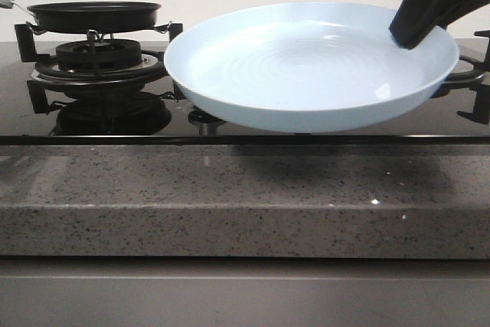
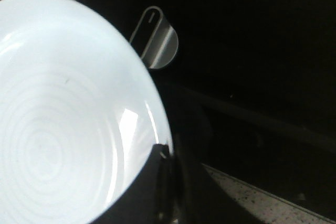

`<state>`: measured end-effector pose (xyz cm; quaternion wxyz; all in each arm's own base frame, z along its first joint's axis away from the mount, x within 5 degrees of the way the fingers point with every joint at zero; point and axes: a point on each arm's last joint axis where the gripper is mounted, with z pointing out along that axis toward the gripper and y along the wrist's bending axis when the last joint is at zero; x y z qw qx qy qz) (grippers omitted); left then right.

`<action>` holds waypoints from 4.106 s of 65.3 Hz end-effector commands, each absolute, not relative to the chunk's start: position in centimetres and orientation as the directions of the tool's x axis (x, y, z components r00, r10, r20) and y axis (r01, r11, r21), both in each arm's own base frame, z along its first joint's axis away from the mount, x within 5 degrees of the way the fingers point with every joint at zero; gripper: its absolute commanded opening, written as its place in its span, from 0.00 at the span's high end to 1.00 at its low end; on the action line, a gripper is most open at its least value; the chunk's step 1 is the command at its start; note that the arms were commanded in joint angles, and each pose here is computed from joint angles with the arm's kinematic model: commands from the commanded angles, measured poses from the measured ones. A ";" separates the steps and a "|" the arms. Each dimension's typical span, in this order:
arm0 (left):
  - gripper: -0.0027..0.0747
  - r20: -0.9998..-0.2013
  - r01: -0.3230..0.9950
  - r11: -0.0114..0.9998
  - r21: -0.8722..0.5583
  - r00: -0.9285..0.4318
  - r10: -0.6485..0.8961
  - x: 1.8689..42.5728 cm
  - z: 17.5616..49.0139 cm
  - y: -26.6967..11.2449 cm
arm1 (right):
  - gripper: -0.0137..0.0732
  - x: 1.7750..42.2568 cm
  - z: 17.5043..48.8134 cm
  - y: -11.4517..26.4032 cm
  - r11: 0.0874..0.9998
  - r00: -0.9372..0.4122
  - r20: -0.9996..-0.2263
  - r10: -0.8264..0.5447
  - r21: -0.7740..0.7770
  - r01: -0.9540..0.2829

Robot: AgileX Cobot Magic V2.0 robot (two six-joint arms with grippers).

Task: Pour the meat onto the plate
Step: 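Lift the black pan with the left gripper above the held plate, then tilt the pan with the left gripper, tipping meat onto the plate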

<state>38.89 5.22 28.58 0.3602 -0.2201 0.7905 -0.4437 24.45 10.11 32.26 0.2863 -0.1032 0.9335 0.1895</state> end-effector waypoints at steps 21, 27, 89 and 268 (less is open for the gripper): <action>0.99 -0.407 0.124 0.431 -0.894 -0.631 -0.661 38.0 32.5 4.4 | 0.92 24.1 34.1 10.2 0.895 -0.765 -0.642 -0.050 0.311 -0.320; 0.99 -0.421 0.166 0.413 -0.895 -0.621 -0.661 37.5 33.7 4.1 | 0.92 24.1 34.1 10.2 0.895 -0.765 -0.642 -0.050 0.311 -0.320; 0.99 -0.684 0.520 0.445 -0.729 -0.586 -0.435 23.4 40.6 -6.0 | 0.92 24.1 34.1 10.2 0.895 -0.765 -0.642 -0.050 0.311 -0.320; 0.99 -0.852 0.804 0.280 0.524 0.492 0.179 18.8 44.0 -12.7 | 0.92 24.2 34.1 10.2 0.895 -0.765 -0.642 -0.050 0.311 -0.320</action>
